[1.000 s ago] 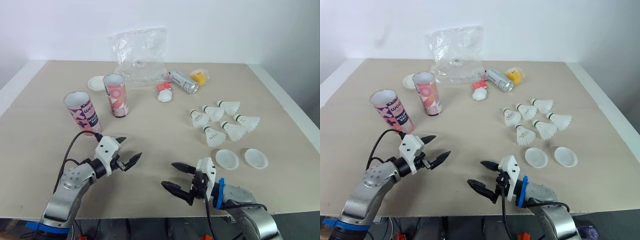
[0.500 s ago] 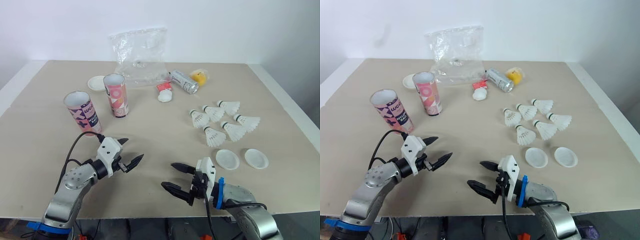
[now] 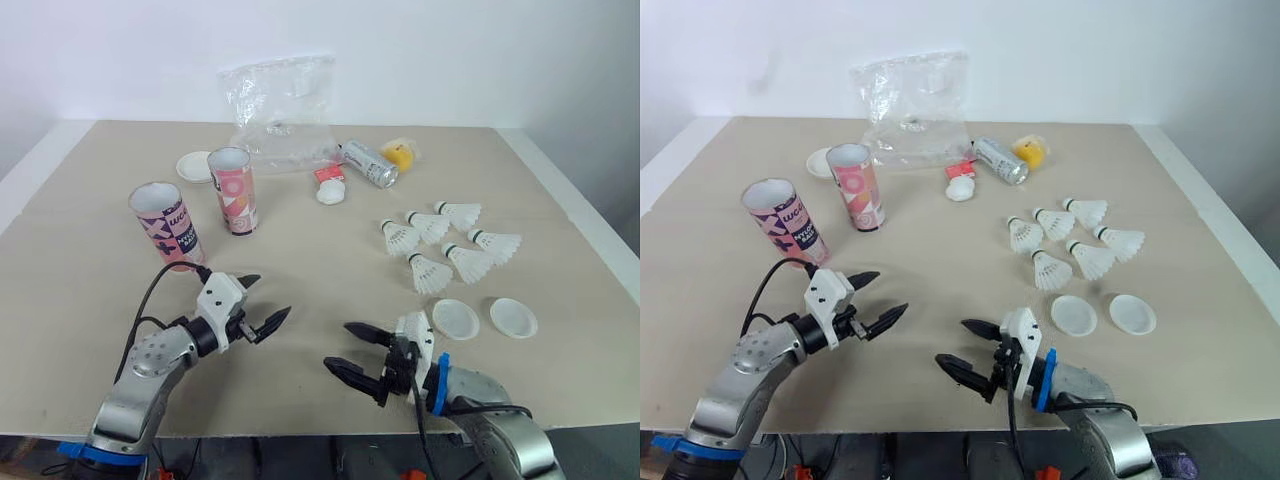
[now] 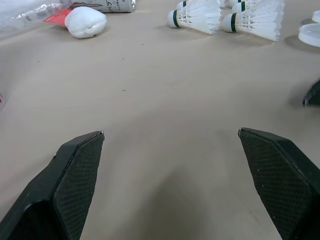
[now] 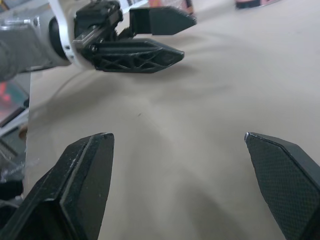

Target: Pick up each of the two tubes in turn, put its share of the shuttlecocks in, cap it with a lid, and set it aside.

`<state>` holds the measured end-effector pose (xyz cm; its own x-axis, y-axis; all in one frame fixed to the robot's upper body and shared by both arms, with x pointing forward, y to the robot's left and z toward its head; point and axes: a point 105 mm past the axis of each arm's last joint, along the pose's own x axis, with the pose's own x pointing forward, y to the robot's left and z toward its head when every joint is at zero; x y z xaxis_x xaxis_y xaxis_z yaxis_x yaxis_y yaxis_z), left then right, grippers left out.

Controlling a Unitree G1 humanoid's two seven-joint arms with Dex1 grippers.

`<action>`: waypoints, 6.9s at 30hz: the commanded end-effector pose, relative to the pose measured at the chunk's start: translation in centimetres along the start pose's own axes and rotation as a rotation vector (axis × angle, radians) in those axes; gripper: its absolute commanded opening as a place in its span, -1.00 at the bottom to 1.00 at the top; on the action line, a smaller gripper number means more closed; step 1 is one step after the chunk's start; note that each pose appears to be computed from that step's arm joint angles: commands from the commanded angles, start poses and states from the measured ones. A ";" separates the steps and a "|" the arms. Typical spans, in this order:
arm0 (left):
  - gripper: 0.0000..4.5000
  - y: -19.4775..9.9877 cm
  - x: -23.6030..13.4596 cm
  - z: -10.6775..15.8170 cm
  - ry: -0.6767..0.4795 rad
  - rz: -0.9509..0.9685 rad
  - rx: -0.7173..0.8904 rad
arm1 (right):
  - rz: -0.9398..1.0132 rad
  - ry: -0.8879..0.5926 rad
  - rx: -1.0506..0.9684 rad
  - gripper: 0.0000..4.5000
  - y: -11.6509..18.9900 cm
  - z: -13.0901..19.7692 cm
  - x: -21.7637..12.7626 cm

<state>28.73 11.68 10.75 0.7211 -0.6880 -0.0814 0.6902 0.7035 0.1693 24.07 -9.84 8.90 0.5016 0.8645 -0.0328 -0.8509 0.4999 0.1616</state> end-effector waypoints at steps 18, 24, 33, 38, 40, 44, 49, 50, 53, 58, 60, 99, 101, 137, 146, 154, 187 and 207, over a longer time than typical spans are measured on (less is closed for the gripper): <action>1.00 5.2 -3.6 0.8 -0.099 0.631 -0.134 | 0.402 -0.006 -0.315 0.99 -5.1 10.2 5.0; 1.00 6.3 -5.0 0.5 -0.083 0.774 -0.158 | 0.474 0.045 -0.456 0.99 -6.3 10.0 5.4; 1.00 8.6 -6.5 -0.4 -0.066 0.888 -0.211 | 0.493 0.035 -0.469 0.99 -6.6 10.0 5.8; 1.00 9.8 -6.2 -0.9 -0.055 0.900 -0.219 | 0.478 0.023 -0.474 0.99 -6.7 10.2 5.9; 1.00 10.3 -5.9 -1.1 -0.047 0.892 -0.221 | 0.474 0.020 -0.476 0.99 -6.7 10.2 6.0; 1.00 10.9 -5.1 -1.4 -0.036 0.856 -0.223 | 0.470 0.022 -0.476 0.99 -6.6 10.1 6.0; 1.00 11.5 -4.5 -1.5 -0.013 0.808 -0.190 | 0.460 0.019 -0.476 0.99 -6.6 10.2 6.0; 1.00 11.6 -4.4 -1.5 -0.012 0.796 -0.179 | 0.459 0.018 -0.477 0.99 -6.6 10.3 6.0; 1.00 11.9 -4.0 -1.3 -0.014 0.776 -0.164 | 0.454 0.014 -0.477 0.99 -6.6 10.4 6.0; 1.00 12.6 -3.5 -1.2 -0.015 0.750 -0.140 | 0.455 0.011 -0.475 0.99 -6.5 10.3 6.3; 1.00 12.8 -3.3 -1.2 -0.011 0.733 -0.133 | 0.457 0.010 -0.475 0.99 -6.4 10.3 6.4; 1.00 15.0 -1.2 -2.3 0.015 0.570 -0.157 | 0.434 0.014 -0.477 0.99 -6.1 10.1 5.9; 1.00 14.7 -1.3 -2.0 -0.008 0.555 -0.147 | 0.434 0.016 -0.474 0.99 -6.1 10.0 5.9; 0.67 15.3 -1.2 -1.2 -0.091 0.561 -0.089 | 0.421 0.030 -0.458 1.00 -6.1 9.7 5.6; 0.67 15.3 -1.6 -1.3 -0.086 0.557 -0.070 | 0.419 0.022 -0.448 1.00 -5.9 9.4 5.6; 0.58 15.3 -1.4 -1.3 -0.088 0.553 -0.076 | 0.414 0.023 -0.449 1.00 -6.0 9.5 5.7; 0.58 -0.1 5.2 2.8 0.307 -0.594 0.448 | -0.569 -0.116 -0.249 1.00 -3.3 8.1 -5.9; 0.58 -2.7 7.4 4.6 0.462 -0.796 0.469 | -0.772 -0.088 -0.071 1.00 -7.1 4.9 -5.8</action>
<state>31.92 4.25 13.40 0.0746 -0.7132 -0.6970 0.9632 -0.1294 0.2355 27.62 -18.45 12.02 0.9588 0.2766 -0.0648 -0.2721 0.9597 0.0709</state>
